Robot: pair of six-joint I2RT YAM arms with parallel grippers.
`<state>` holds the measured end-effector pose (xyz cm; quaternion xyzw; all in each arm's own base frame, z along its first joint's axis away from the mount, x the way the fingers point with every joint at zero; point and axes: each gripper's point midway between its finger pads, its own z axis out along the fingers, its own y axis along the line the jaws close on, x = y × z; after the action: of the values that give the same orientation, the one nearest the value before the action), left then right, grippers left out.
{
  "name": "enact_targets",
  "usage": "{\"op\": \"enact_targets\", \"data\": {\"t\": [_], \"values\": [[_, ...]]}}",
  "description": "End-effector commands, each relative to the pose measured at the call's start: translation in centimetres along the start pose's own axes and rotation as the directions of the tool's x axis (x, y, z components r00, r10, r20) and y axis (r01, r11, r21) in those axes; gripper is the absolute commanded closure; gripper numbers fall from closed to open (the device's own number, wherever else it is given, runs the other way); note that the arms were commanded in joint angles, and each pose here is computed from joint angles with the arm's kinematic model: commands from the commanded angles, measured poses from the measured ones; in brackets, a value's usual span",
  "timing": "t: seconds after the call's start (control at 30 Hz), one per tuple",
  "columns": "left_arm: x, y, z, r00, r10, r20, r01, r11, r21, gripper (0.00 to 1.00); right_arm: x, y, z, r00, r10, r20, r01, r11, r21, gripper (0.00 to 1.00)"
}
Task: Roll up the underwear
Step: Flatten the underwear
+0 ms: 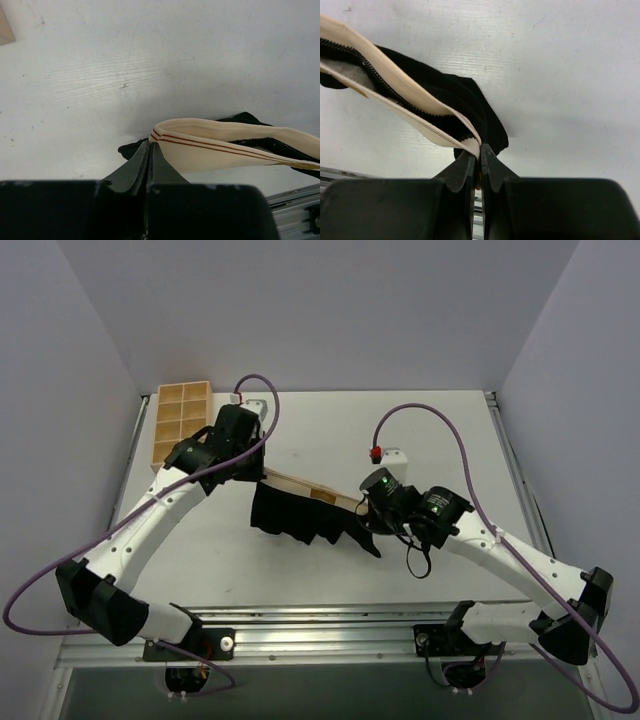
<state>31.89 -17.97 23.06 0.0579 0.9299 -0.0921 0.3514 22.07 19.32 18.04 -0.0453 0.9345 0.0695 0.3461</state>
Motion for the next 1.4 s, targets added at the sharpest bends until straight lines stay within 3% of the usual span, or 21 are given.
{"op": "enact_targets", "data": {"t": [0.0,0.17,0.3,0.33,0.43,0.5,0.57,0.63,0.67,0.87,0.97,1.0,1.03,1.1,1.13,1.17,1.2,1.3,1.37], "values": [[-1.6,0.4,-4.1,0.995,-0.032,0.099,0.032,0.999,0.004,0.98,-0.3,-1.1,-2.1,1.000,-0.001,0.024,0.000,0.999,0.041,1.00],[0.8,2.0,-6.2,0.994,-0.067,0.090,0.071,0.997,-0.038,0.98,1.2,0.7,-4.0,0.998,-0.053,0.025,0.054,0.998,-0.033,1.00],[2.3,3.8,-9.0,0.986,-0.147,0.084,0.155,0.983,-0.101,0.98,2.4,4.8,-6.9,0.994,-0.074,0.080,0.087,0.982,-0.169,1.00],[3.6,4.5,-9.5,0.988,-0.150,0.041,0.155,0.978,-0.138,0.98,3.2,6.1,-7.8,0.993,-0.083,0.088,0.100,0.973,-0.207,1.00],[4.0,5.1,-9.3,0.987,-0.159,0.022,0.160,0.970,-0.181,0.98,4.4,6.4,-6.0,0.988,-0.112,0.106,0.128,0.979,-0.160,1.00],[4.1,5.6,-8.0,0.991,-0.133,0.018,0.133,0.967,-0.215,0.98,4.6,5.7,-3.8,0.983,-0.142,0.119,0.149,0.987,-0.051,1.00],[3.2,5.8,-5.7,0.995,-0.101,0.013,0.101,0.965,-0.242,0.98,3.6,5.1,-2.0,0.980,-0.152,0.129,0.150,0.988,0.026,1.00],[2.4,6.0,-2.3,0.996,-0.093,-0.019,0.085,0.960,-0.267,0.98,3.0,5.2,0.1,0.986,-0.129,0.109,0.129,0.992,0.003,1.00],[2.1,5.9,-1.1,0.997,-0.073,-0.032,0.062,0.962,-0.264,0.98,2.1,3.3,2.0,0.990,-0.110,0.086,0.107,0.993,0.047,1.00],[-0.2,4.1,9.6,0.992,-0.084,-0.091,0.068,0.984,-0.167,0.98,1.6,-1.6,9.3,0.996,-0.079,-0.029,0.082,0.989,0.120,1.00],[-1.6,2.4,14.6,0.994,-0.059,-0.097,0.047,0.992,-0.116,0.98,1.5,-3.4,12.6,0.995,-0.049,-0.092,0.061,0.989,0.132,0.92],[-2.6,1.7,16.6,0.995,-0.043,-0.095,0.034,0.995,-0.094,0.98,1.1,-4.1,14.1,0.993,-0.030,-0.116,0.046,0.988,0.144,0.83],[-1.3,2.0,17.8,0.990,-0.038,-0.135,0.023,0.994,-0.106,0.98,0.9,-4.8,14.2,0.993,-0.024,-0.116,0.042,0.987,0.155,0.79],[-3.7,1.0,18.6,0.994,-0.044,-0.103,0.035,0.995,-0.090,0.96,-0.3,-5.7,15.5,0.991,-0.013,-0.136,0.039,0.982,0.187,0.70],[-4.8,0.9,18.4,0.996,-0.048,-0.081,0.041,0.995,-0.085,0.90,-0.7,-7.1,16.3,0.988,0.005,-0.155,0.029,0.975,0.218,0.68],[-7.1,0.8,17.7,0.998,-0.056,-0.031,0.053,0.995,-0.086,0.63,-2.6,-7.0,16.4,0.991,0.028,-0.133,0.000,0.978,0.207,0.62],[-7.4,0.9,17.3,0.998,-0.059,-0.034,0.056,0.994,-0.094,0.56,-2.9,-7.6,16.3,0.987,0.042,-0.155,-0.008,0.977,0.212,0.59],[-9.0,1.1,15.8,0.999,-0.050,-0.010,0.049,0.994,-0.093,0.41,-5.2,-8.0,15.8,0.983,0.087,-0.159,-0.051,0.975,0.216,0.55],[-7.9,1.1,15.4,0.999,-0.036,-0.039,0.033,0.995,-0.091,0.40,-5.8,-7.2,15.2,0.984,0.094,-0.153,-0.066,0.981,0.180,0.56]]}}
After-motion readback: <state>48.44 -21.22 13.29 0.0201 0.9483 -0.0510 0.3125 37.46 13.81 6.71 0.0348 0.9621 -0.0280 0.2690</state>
